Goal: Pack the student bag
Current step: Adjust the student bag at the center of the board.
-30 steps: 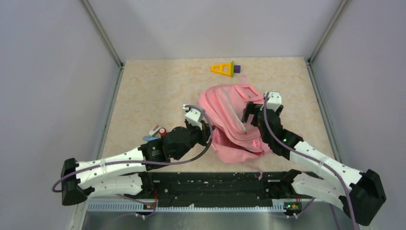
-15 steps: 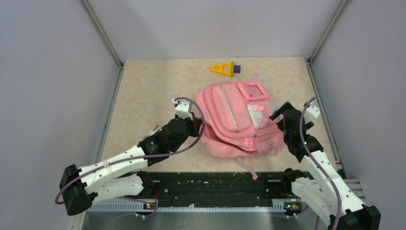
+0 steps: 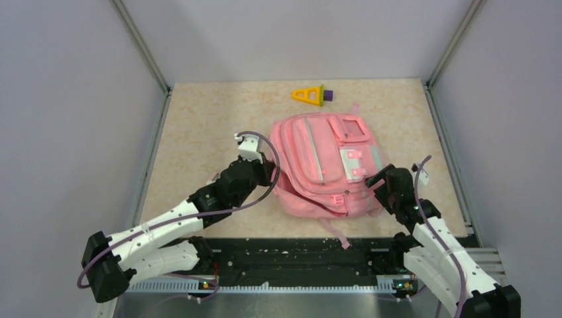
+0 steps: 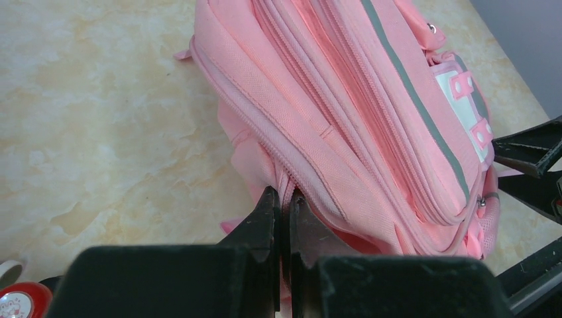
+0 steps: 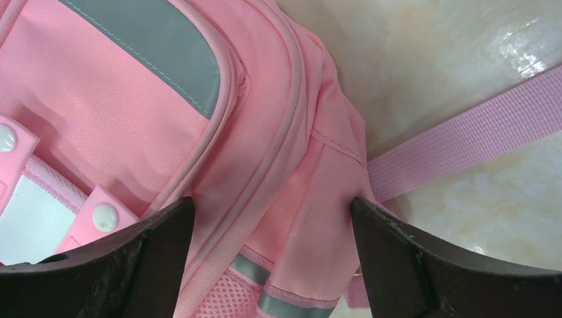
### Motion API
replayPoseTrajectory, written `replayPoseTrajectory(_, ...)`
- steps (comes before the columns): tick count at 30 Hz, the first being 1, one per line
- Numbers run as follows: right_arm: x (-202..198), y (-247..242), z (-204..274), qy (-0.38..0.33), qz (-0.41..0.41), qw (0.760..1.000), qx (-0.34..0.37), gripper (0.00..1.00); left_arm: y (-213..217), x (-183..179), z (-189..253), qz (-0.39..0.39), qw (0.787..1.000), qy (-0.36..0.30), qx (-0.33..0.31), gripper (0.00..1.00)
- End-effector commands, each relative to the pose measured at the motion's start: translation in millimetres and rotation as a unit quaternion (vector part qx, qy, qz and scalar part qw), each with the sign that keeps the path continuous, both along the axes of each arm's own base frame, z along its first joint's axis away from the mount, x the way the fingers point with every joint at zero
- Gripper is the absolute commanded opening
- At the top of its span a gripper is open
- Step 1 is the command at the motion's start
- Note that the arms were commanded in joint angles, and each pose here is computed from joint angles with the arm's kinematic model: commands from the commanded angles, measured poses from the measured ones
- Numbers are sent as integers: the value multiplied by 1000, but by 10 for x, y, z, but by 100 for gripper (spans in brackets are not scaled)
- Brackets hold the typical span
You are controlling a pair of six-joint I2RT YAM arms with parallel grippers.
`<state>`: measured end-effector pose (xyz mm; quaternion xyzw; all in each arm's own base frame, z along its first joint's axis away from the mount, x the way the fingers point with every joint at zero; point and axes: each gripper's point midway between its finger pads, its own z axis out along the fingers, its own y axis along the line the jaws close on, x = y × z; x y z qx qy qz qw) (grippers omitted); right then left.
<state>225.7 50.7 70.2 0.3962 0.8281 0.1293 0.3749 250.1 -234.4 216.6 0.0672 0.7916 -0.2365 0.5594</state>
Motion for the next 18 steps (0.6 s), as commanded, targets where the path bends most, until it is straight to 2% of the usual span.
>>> replayPoseTrajectory(1, -268, 170, -151, 58, 27, 997, 48, 84, -34, 101, 755, 8, 993, -81, -84, 0)
replayPoseTrajectory(6, -382, 116, -53, 55, 25, 997, 43, 84, -19, 134, 748, 12, 993, -81, -80, 0)
replayPoseTrajectory(12, -550, 104, -187, 84, 30, 995, 43, 82, -67, 152, 754, 4, 994, -78, -81, 0)
replayPoseTrajectory(15, -511, 164, -274, 76, 37, 995, 57, 64, -81, 151, 753, 1, 994, -77, -82, 0)
replayPoseTrajectory(17, -411, 247, -276, 55, 51, 995, 72, 48, -83, 145, 740, -2, 994, -78, -80, 0)
replayPoseTrajectory(18, -384, 267, -307, 53, 55, 994, 73, 42, -73, 147, 733, 0, 994, -78, -78, 0)
